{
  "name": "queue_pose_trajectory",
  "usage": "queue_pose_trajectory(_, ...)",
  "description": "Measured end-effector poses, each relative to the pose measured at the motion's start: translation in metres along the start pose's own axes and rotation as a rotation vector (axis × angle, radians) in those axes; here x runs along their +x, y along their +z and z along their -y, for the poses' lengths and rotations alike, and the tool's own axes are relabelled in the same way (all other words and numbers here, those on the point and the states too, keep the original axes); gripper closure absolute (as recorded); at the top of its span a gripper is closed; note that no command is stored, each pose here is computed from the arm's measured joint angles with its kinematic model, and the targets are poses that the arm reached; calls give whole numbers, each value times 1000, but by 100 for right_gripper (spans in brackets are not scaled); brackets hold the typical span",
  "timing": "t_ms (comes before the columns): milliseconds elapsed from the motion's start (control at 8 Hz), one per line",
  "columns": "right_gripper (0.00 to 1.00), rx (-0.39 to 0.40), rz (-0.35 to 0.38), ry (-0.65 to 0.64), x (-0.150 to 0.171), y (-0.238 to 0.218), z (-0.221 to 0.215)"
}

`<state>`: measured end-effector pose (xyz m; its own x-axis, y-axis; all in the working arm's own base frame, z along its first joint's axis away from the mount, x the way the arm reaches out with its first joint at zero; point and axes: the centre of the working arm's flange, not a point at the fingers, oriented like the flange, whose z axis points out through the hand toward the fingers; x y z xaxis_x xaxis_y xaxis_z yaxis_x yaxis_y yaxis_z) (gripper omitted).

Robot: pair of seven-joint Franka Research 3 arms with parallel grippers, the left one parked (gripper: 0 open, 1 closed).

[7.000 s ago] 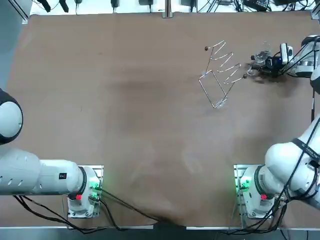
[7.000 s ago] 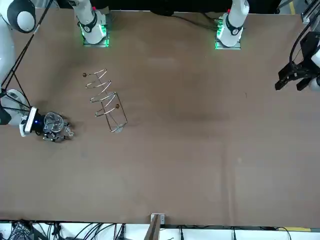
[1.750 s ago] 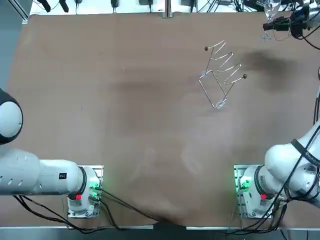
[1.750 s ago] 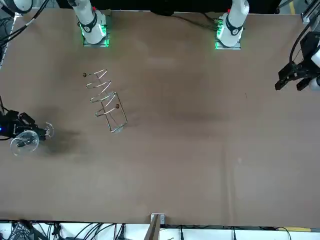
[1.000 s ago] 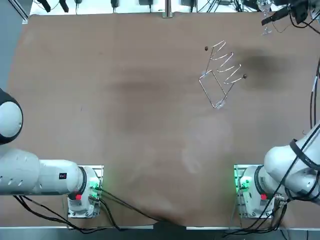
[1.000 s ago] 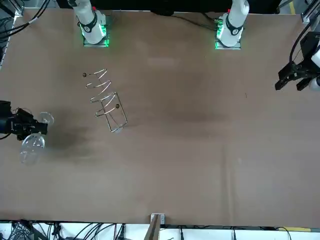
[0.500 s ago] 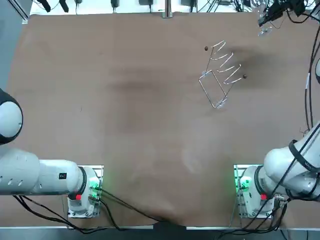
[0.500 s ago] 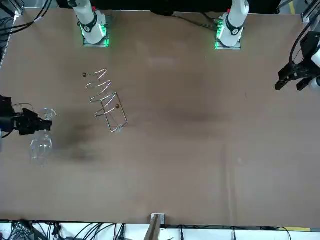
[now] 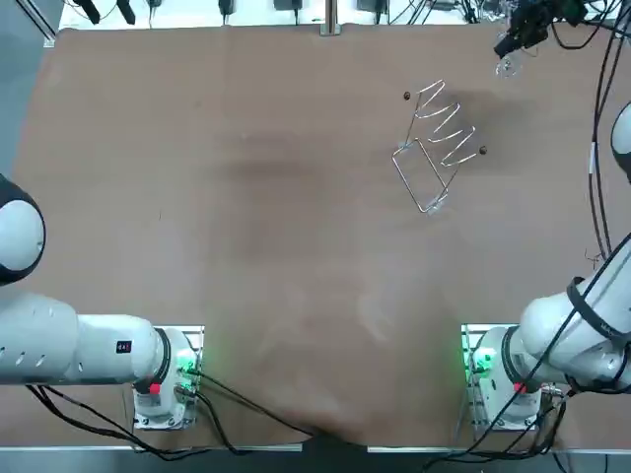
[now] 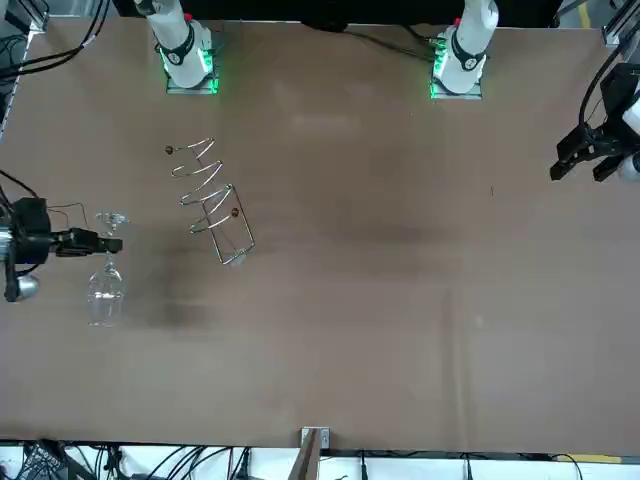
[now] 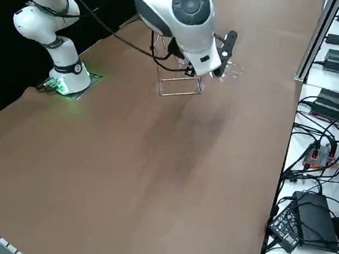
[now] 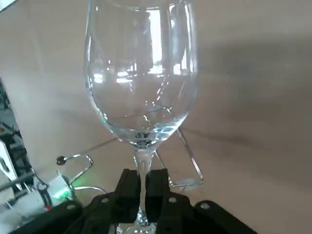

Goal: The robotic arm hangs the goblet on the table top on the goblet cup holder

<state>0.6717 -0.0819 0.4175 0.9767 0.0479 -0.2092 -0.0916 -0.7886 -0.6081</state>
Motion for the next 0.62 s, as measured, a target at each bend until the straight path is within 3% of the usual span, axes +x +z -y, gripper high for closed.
queue_pose_trajectory(625,90,-39,101,387,9,55,28)
